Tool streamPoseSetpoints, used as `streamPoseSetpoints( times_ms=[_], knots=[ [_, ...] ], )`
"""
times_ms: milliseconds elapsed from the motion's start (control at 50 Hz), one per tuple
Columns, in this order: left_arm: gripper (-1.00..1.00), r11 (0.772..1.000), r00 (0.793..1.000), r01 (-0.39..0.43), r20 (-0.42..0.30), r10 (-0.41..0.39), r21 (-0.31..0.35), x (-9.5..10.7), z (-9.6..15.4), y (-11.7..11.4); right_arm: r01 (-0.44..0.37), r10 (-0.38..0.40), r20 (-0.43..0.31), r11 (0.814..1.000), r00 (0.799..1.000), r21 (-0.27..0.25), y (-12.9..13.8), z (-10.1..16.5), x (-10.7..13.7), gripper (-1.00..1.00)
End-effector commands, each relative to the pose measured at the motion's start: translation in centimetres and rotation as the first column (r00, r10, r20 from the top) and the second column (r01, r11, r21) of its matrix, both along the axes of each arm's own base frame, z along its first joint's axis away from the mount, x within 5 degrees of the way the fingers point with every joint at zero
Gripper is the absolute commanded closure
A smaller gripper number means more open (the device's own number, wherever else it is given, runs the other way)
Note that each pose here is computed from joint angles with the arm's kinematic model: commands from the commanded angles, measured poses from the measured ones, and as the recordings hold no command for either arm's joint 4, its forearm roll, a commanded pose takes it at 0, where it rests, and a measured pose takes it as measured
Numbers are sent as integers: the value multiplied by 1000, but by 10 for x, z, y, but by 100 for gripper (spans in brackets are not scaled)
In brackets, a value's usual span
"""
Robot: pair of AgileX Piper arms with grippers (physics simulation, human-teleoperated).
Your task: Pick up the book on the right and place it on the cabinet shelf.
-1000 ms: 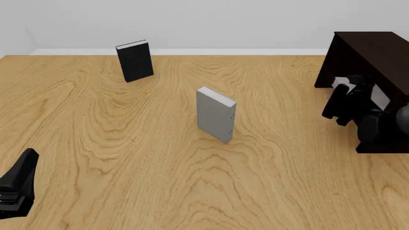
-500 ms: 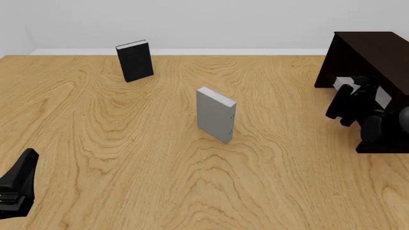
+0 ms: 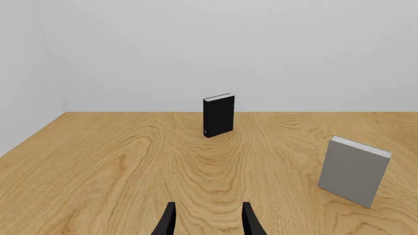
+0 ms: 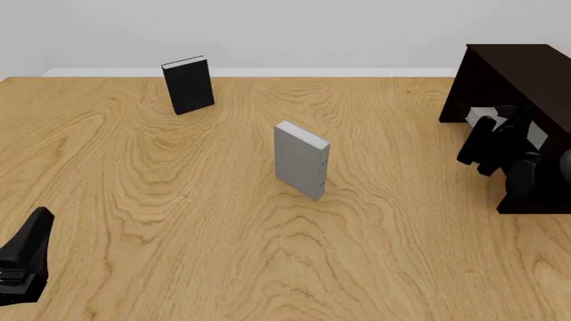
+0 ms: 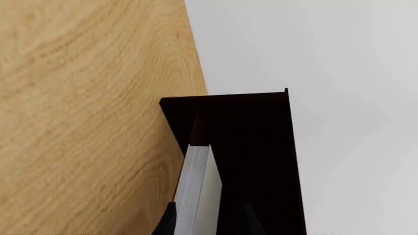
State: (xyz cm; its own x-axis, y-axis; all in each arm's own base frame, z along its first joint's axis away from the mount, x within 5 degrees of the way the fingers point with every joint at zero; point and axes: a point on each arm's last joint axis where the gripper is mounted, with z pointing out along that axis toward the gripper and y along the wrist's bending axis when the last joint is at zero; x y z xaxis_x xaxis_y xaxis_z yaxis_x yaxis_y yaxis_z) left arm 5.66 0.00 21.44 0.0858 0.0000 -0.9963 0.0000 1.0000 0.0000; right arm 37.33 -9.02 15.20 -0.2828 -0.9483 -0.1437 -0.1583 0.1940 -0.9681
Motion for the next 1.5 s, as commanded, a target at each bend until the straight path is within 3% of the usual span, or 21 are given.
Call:
streamPoseSetpoints(
  times_ms=[20, 400, 880, 1100, 1500],
  knots=[
    [-100, 1000, 1000, 0, 0, 0, 0, 0, 0, 0, 58, -59, -40, 998, 997, -17, -31, -8, -11, -100],
    [-100, 1000, 1000, 0, 0, 0, 0, 0, 0, 0, 34, -34, -26, 999, 999, -12, -23, -4, -3, -100],
    [-100, 1000, 1000, 0, 0, 0, 0, 0, 0, 0, 56, -57, -55, 998, 997, -21, -35, -13, -1, -100],
    [-100, 1000, 1000, 0, 0, 0, 0, 0, 0, 0, -8, 7, -14, 1000, 1000, -24, -12, 8, 13, -100],
    [-100, 1000, 1000, 0, 0, 0, 0, 0, 0, 0, -81, 81, 9, 996, 997, -31, 15, 21, 28, -100]
  ],
)
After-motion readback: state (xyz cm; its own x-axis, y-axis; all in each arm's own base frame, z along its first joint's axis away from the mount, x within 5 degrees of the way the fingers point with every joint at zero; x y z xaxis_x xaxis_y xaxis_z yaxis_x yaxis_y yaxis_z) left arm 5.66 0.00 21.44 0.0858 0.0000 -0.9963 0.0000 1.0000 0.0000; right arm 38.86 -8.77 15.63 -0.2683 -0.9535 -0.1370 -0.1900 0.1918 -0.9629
